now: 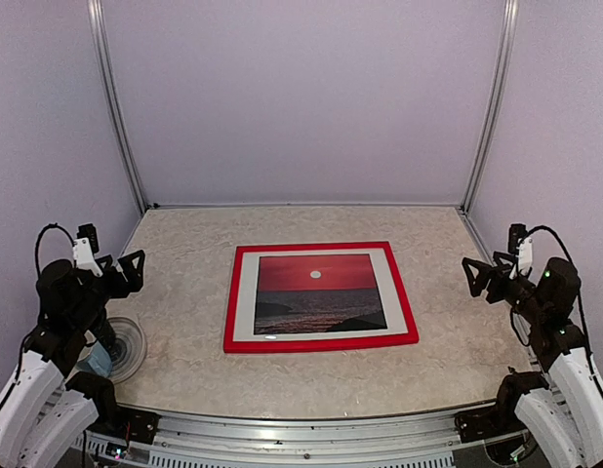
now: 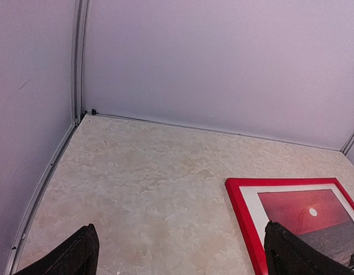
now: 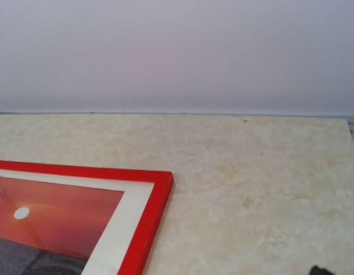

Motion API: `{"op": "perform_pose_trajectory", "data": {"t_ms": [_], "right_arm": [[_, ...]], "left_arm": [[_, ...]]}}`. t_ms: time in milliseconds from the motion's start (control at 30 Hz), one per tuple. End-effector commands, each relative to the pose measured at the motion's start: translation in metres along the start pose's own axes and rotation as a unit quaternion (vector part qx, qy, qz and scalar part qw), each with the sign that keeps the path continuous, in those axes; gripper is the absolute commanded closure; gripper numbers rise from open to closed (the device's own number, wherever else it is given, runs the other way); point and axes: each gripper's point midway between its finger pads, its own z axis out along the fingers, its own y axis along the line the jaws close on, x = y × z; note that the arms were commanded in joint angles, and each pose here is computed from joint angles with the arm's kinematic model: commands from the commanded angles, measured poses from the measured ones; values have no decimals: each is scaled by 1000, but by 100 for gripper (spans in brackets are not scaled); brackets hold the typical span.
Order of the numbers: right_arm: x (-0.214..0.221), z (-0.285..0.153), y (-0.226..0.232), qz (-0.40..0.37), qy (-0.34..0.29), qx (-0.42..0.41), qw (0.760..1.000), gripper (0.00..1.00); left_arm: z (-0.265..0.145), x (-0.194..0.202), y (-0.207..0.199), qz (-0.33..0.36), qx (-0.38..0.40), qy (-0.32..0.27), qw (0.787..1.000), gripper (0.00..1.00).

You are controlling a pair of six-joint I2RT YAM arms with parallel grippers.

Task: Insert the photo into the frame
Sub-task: Reset both arms

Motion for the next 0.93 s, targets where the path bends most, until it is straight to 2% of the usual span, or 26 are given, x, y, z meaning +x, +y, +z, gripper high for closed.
{"op": "perform_pose_trajectory", "data": {"t_ms": [0,900], "right_arm": [[3,-1,0,-4,0,-2,1000,1],[6,1,-2,0,8,2,1000,1]], "left_arm": [[-1,-9,-7,10,17,-6,1000,1],[-1,-7,-9,9,22,-2,1000,1]]}}
